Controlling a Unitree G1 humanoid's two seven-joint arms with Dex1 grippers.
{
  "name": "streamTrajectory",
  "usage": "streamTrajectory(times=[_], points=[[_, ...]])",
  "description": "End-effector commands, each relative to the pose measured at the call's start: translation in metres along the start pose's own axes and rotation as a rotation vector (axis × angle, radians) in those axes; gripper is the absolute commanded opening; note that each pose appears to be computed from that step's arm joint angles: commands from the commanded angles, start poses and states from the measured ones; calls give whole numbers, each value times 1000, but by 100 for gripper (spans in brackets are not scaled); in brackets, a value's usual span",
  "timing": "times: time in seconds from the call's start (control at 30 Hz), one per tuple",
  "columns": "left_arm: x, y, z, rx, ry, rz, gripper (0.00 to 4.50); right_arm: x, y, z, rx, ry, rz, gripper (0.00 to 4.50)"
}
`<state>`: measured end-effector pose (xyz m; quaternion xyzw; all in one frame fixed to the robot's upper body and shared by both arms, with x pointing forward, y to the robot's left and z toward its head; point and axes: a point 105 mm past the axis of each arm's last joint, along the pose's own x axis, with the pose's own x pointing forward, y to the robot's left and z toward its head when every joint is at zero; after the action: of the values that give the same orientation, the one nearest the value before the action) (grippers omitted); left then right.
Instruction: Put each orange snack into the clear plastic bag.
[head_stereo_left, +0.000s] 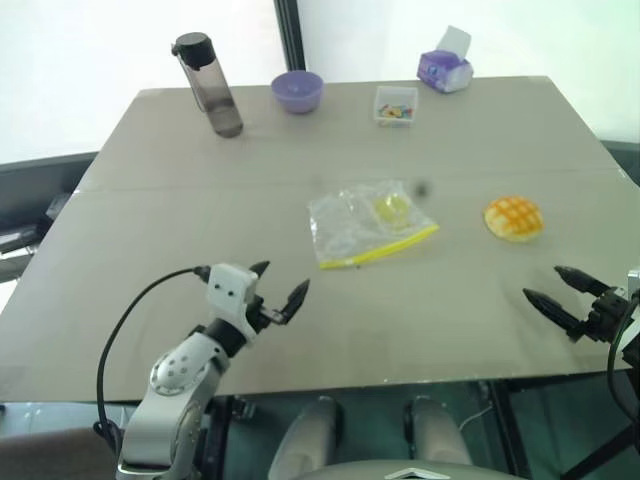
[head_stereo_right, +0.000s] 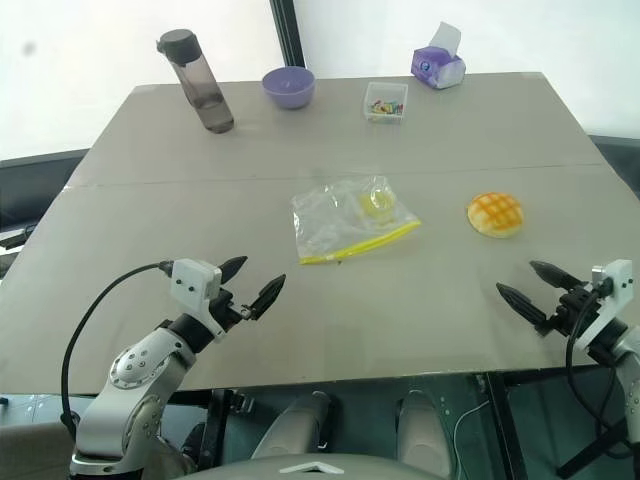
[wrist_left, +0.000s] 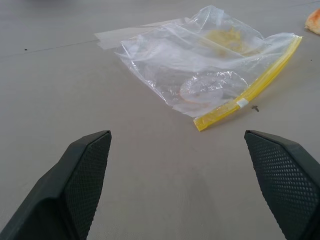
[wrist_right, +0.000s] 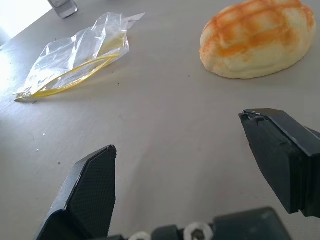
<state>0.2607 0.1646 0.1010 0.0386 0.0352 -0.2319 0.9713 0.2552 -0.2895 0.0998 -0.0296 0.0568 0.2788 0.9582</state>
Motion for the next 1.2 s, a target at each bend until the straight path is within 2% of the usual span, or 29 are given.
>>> streamTrajectory(times=[0.03, 1.0, 1.2], points=[[-5, -5, 12, 34, -29, -26, 450, -8, -6, 14, -41, -26, -1, 447], [3, -3, 9, 34, -24, -44, 450, 0, 0, 22, -75, -82, 33, 447], [16, -8, 6, -40, -4, -49, 450, 11, 14, 32, -136, -92, 89, 447]])
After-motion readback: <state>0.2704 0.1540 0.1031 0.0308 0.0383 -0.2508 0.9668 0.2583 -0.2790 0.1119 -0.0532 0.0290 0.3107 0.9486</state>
